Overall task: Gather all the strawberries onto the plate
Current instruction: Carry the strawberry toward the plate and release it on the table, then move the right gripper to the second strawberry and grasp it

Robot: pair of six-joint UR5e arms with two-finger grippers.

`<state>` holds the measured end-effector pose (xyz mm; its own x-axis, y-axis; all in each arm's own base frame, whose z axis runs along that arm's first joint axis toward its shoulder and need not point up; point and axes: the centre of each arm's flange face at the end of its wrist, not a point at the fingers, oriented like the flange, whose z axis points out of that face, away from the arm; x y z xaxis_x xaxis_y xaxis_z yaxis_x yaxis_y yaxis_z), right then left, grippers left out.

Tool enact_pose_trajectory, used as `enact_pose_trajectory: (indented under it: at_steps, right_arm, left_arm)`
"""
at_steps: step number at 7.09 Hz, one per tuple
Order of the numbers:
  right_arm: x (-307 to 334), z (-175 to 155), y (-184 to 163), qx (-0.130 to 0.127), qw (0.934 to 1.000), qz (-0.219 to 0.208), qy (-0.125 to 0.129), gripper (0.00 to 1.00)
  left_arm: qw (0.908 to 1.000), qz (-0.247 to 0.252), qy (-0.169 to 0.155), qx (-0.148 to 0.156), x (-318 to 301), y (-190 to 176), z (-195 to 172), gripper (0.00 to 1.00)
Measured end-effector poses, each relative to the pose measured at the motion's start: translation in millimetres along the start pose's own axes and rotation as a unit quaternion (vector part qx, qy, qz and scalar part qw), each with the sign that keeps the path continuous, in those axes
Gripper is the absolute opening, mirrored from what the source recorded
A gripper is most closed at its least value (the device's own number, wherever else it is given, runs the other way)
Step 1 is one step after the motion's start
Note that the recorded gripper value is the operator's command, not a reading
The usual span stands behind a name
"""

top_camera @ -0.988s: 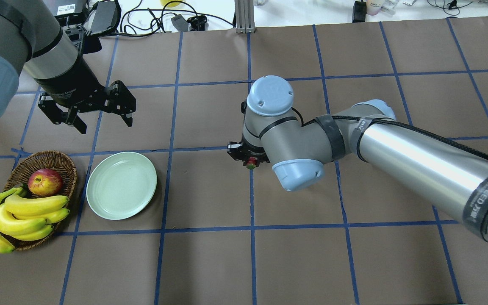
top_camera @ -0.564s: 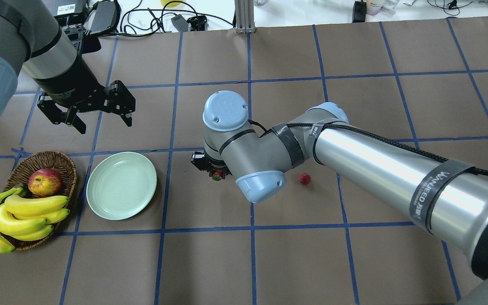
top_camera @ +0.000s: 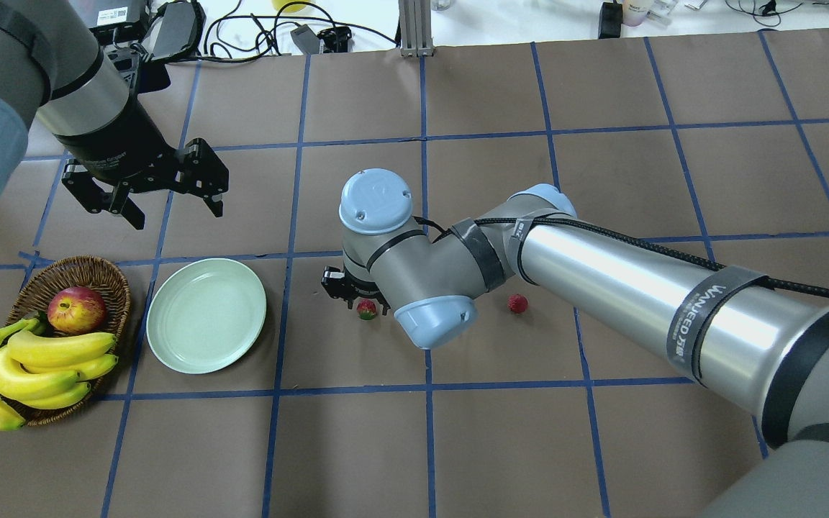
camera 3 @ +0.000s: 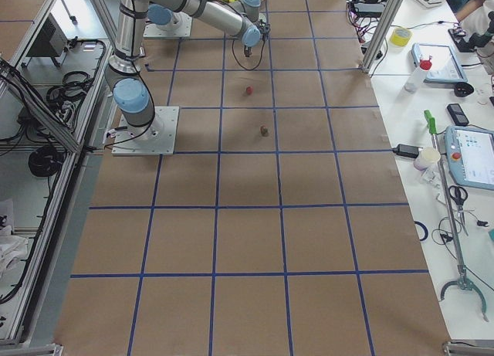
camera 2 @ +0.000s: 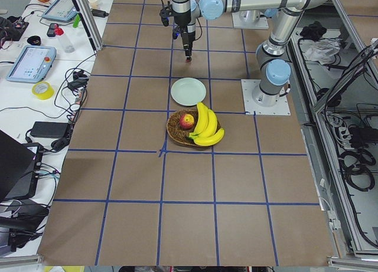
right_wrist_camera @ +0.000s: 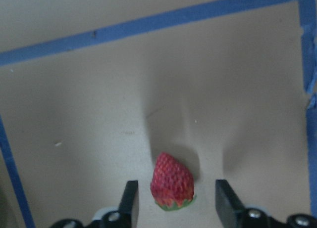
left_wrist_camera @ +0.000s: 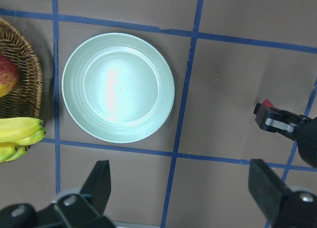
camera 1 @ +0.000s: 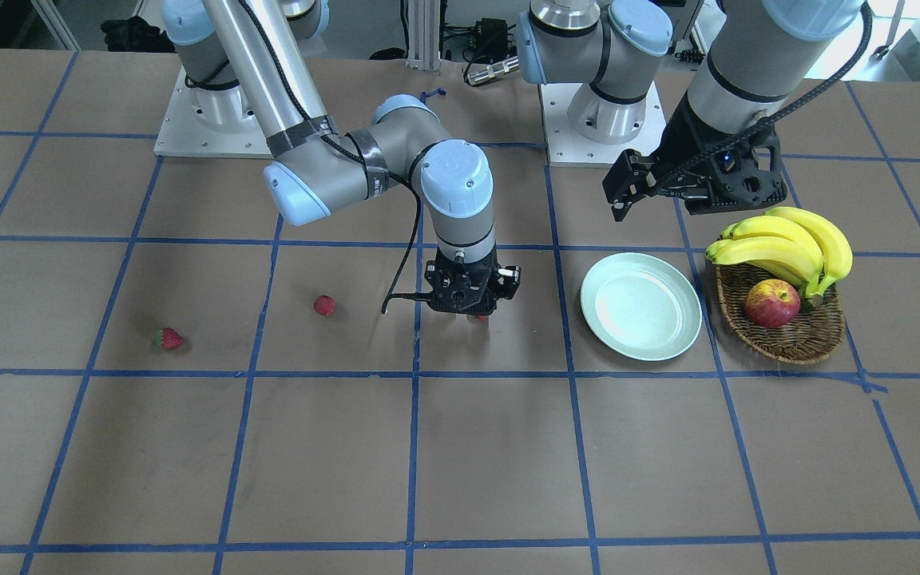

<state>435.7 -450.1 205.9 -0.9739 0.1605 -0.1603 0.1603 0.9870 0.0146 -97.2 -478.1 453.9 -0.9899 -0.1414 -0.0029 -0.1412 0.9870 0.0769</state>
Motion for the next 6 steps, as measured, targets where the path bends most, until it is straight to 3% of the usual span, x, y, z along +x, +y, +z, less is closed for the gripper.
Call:
enact_pose_trajectory:
  at_steps: [2, 3, 4, 6]
  right_arm:
    - [23.5, -64.5, -37.6, 0.044, 0.999, -0.005, 0.005, 1.0]
    - [62.5, -85.7, -66.0, 0.039, 0.9989, -0.011, 0.023, 1.0]
    - [103.6, -95.2, -84.5, 0.032, 0.9982, -0.023, 0.045, 1.0]
    - [176.3, -68.0, -79.9, 0.013, 0.9935, -0.054, 0.1, 1.0]
  left_arm:
    - [1.0, 0.002, 0.001, -0.002, 1.7, 1.8, -1.0, 1.0]
    - [1.0, 0.005, 0.002, 0.0, 4.9, 3.9, -2.7, 1.0]
    - [1.0, 0.006, 0.0, 0.0, 5.7, 4.9, -3.3, 1.0]
    - [0.9995, 0.007, -0.03, -0.007, -0.4, 9.0, -6.5, 1.0]
